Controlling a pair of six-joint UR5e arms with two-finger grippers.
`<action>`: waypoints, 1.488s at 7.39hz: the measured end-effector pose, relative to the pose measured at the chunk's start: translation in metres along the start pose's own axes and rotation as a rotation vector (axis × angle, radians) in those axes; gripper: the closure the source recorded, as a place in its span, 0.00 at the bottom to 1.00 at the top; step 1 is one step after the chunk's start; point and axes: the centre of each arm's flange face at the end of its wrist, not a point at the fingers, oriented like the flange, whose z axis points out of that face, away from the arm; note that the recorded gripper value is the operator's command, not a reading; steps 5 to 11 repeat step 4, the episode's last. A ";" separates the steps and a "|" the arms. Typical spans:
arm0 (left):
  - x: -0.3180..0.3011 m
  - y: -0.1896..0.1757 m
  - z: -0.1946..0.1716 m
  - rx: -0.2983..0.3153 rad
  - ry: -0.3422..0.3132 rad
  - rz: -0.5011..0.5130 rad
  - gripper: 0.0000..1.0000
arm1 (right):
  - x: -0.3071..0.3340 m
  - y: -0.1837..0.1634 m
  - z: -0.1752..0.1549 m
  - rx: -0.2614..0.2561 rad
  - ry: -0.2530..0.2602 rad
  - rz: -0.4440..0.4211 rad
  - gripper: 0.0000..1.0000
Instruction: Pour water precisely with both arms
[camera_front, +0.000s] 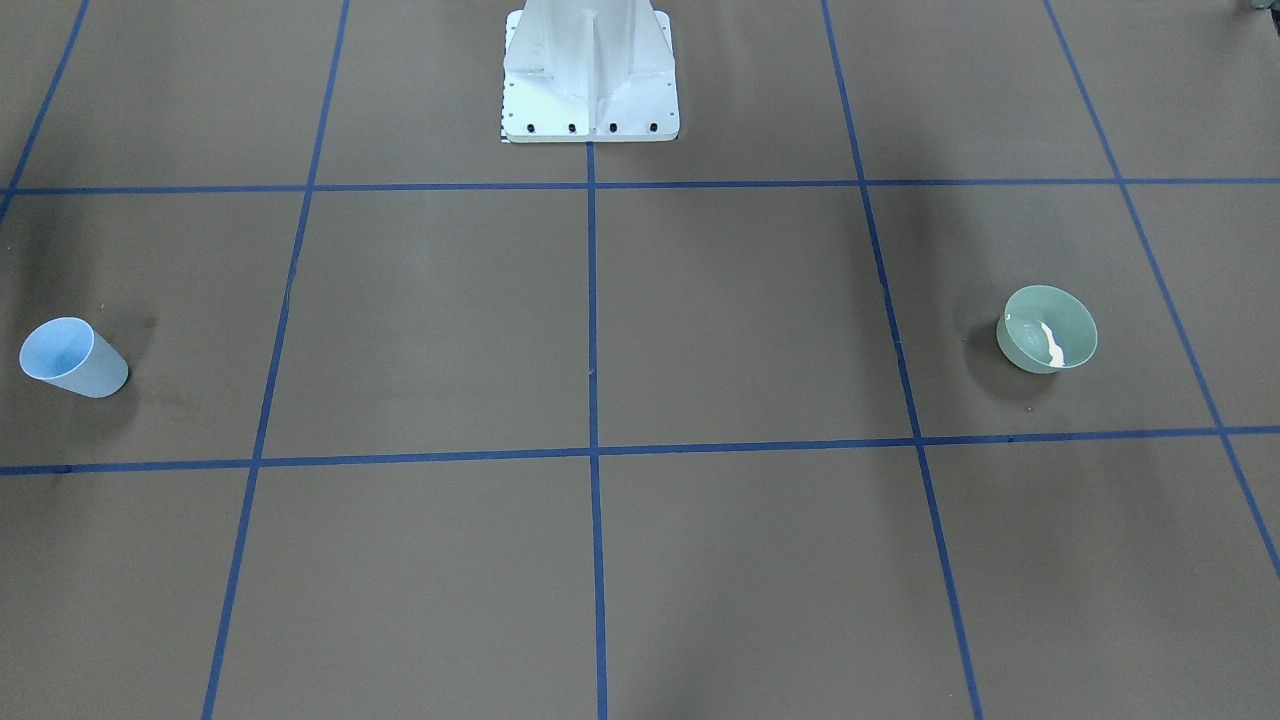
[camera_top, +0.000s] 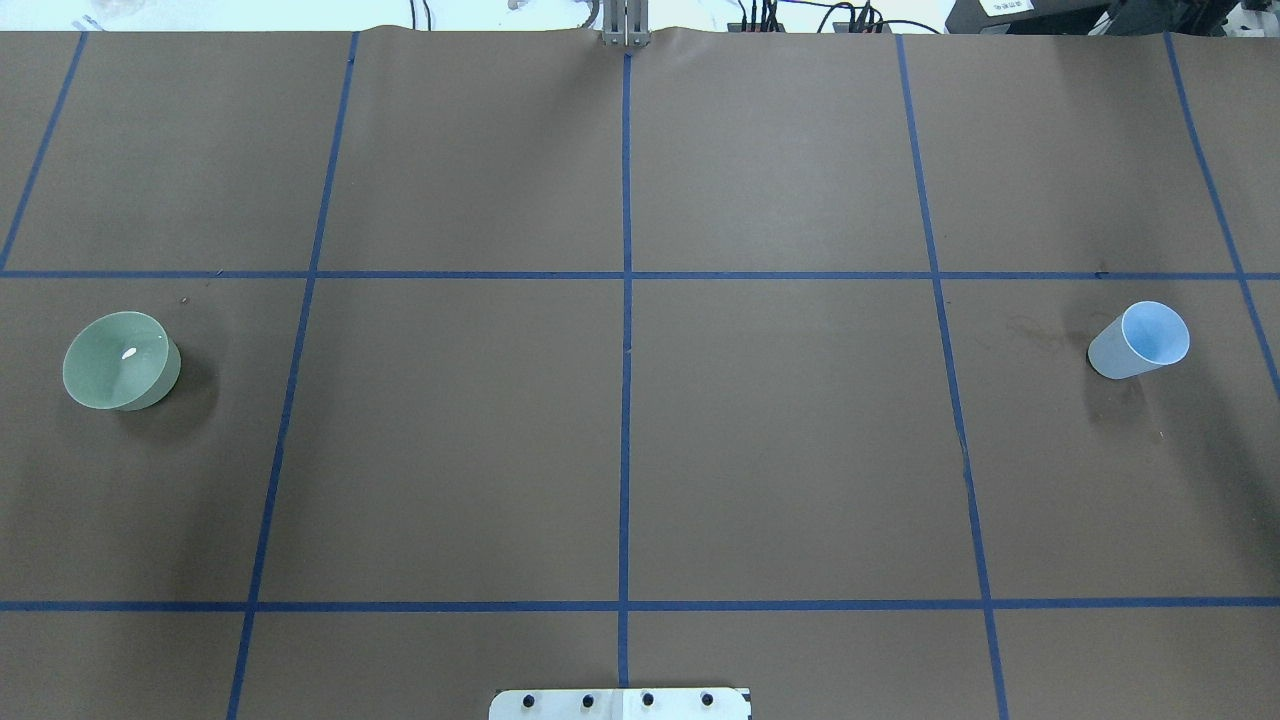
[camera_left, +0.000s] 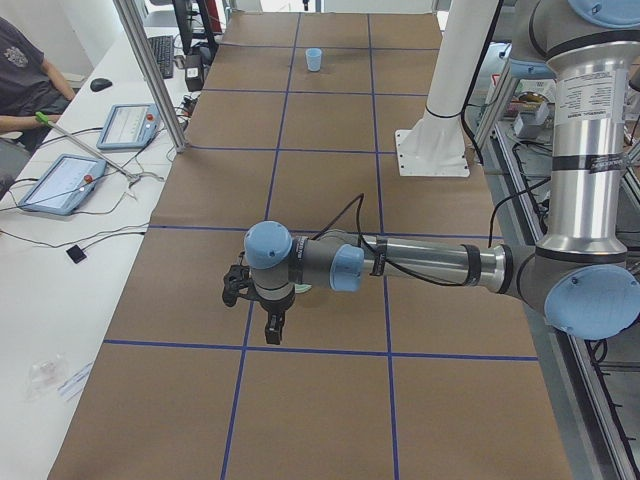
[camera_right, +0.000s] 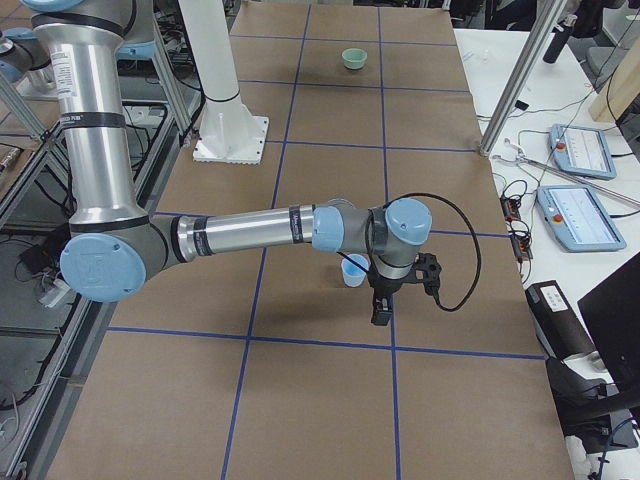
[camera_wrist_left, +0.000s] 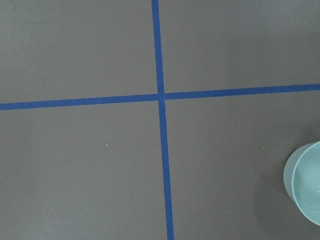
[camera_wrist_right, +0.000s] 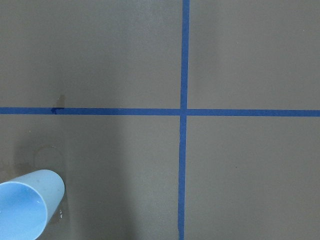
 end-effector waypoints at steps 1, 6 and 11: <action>0.001 0.000 -0.001 0.000 0.000 0.000 0.00 | 0.000 0.000 0.000 0.000 0.000 0.000 0.01; -0.003 0.003 0.003 -0.012 0.000 -0.011 0.00 | 0.000 0.000 0.000 -0.001 -0.002 0.001 0.01; -0.003 0.003 0.003 -0.012 0.000 -0.011 0.00 | 0.000 0.000 0.000 -0.001 -0.002 0.001 0.01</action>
